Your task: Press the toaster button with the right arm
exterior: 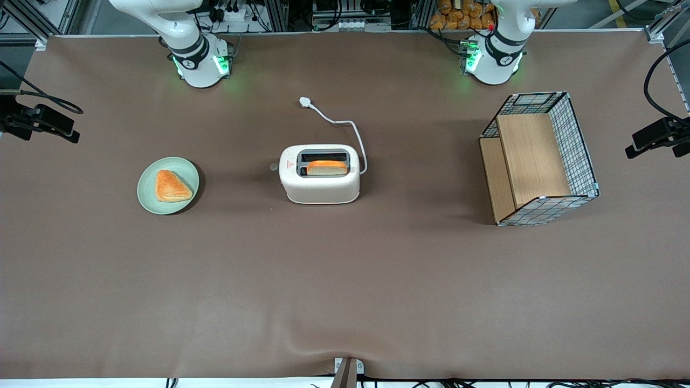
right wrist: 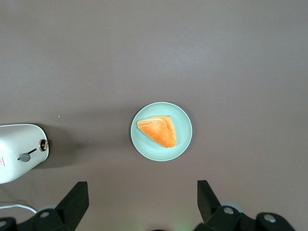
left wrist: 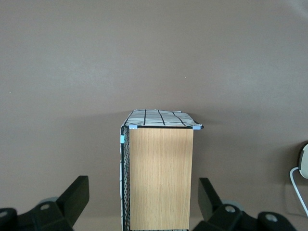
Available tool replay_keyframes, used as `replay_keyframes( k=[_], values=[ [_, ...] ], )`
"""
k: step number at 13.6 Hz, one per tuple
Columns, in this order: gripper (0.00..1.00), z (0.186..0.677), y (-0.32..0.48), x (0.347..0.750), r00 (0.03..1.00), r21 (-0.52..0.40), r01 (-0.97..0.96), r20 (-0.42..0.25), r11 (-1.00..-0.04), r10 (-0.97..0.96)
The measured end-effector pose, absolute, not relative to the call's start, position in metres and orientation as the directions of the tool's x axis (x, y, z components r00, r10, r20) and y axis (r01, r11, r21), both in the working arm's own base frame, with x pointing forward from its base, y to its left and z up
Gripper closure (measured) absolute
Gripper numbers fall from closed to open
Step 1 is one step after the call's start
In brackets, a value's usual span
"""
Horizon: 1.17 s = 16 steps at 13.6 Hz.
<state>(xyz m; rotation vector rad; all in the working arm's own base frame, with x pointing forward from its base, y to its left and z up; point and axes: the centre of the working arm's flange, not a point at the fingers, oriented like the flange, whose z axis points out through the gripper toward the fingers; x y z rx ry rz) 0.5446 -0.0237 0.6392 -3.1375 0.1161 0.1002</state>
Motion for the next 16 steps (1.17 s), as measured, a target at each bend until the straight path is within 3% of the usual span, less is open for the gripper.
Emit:
replay_keyframes(
  k=[16],
  values=[
    [0.00, 0.633, -0.001, 0.551, 0.997, -0.028, -0.037, -0.071, -0.999, -0.035]
  ],
)
